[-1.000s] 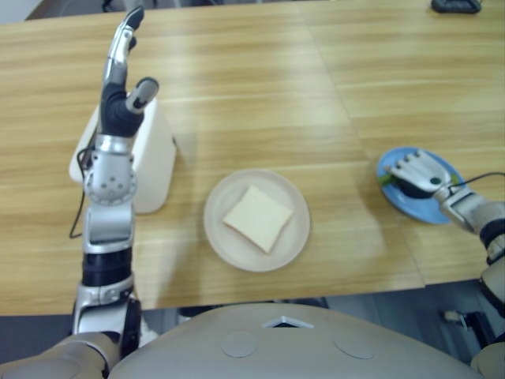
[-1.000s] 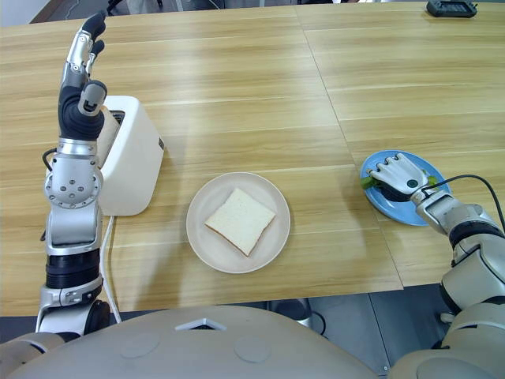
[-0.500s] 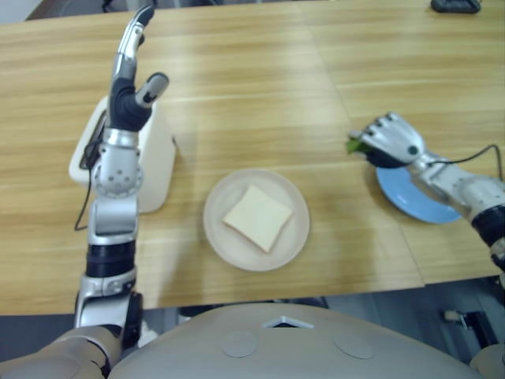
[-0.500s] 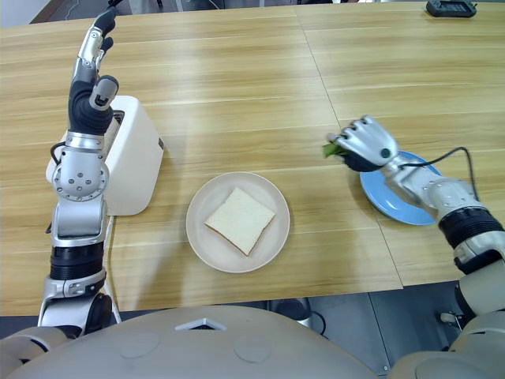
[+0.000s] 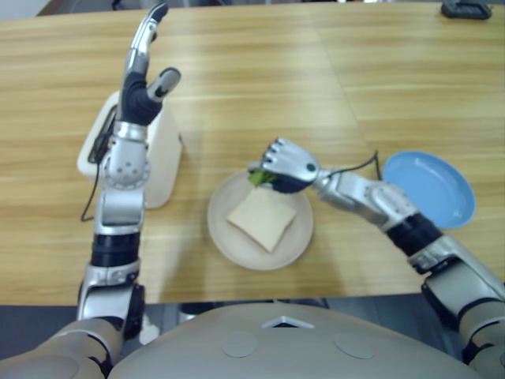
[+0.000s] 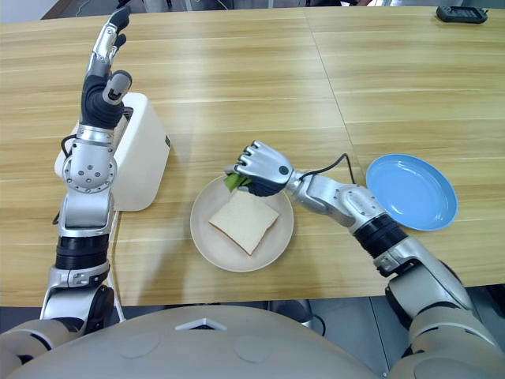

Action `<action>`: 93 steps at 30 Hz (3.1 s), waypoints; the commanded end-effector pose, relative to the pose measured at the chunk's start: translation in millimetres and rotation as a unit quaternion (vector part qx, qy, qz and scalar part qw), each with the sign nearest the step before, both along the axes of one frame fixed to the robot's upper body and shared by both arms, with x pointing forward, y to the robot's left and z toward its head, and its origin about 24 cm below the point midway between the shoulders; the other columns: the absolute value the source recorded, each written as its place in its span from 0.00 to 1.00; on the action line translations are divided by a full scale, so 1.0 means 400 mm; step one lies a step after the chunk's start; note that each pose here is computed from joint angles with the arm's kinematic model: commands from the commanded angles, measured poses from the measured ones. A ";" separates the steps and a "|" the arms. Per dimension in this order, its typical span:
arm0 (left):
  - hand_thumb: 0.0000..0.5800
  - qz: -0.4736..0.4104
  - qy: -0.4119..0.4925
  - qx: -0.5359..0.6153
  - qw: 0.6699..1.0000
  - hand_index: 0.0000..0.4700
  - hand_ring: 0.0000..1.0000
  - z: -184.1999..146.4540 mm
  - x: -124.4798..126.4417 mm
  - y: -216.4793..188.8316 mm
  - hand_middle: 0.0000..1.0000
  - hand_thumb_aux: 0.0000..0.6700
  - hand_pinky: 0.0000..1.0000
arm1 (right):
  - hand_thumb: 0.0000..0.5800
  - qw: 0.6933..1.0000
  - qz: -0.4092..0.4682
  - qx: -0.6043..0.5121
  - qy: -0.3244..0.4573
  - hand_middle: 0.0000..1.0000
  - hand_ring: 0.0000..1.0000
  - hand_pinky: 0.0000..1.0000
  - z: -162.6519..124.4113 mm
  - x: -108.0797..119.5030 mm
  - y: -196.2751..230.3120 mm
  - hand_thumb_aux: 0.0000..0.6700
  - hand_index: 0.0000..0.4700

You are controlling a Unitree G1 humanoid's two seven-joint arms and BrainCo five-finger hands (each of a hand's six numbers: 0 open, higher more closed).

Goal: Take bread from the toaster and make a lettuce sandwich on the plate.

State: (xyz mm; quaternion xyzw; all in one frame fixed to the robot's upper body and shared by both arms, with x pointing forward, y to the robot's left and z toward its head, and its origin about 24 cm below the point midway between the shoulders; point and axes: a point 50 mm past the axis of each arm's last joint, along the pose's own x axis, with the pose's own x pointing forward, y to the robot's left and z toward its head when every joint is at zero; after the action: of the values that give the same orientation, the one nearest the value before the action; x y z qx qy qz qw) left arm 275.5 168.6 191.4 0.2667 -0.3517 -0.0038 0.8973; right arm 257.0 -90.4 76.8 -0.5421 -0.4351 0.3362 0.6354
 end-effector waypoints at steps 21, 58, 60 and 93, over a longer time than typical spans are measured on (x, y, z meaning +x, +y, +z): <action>0.00 -0.006 0.013 0.011 1.000 0.00 0.00 -0.014 0.005 -0.012 0.00 0.00 0.00 | 1.00 0.991 -0.008 -0.025 0.129 1.00 1.00 1.00 -0.117 -0.011 -0.021 1.00 0.98; 0.00 -0.034 0.013 0.017 0.999 0.00 0.00 -0.017 0.020 -0.042 0.00 0.00 0.00 | 0.00 0.991 -0.009 -0.017 0.136 0.00 0.00 0.00 -0.140 -0.042 0.020 0.00 0.00; 0.00 -0.033 0.013 0.018 0.999 0.00 0.00 -0.017 0.019 -0.041 0.00 0.00 0.00 | 0.00 0.989 -0.009 -0.027 0.145 0.00 0.00 0.00 -0.150 -0.045 0.015 0.00 0.00; 0.00 -0.019 0.011 0.031 0.999 0.00 0.00 -0.017 0.010 -0.026 0.00 0.00 0.00 | 0.00 0.941 -0.178 -0.137 -0.252 0.00 0.00 0.00 -0.087 0.026 -0.125 0.00 0.00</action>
State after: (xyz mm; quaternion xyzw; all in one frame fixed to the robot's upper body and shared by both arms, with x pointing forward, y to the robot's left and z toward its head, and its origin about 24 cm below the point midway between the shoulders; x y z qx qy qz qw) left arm 280.5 154.9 185.8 0.2775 -0.3535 -0.0358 0.8926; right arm 264.8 -133.2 34.7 -0.7454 -0.4255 0.1646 0.4860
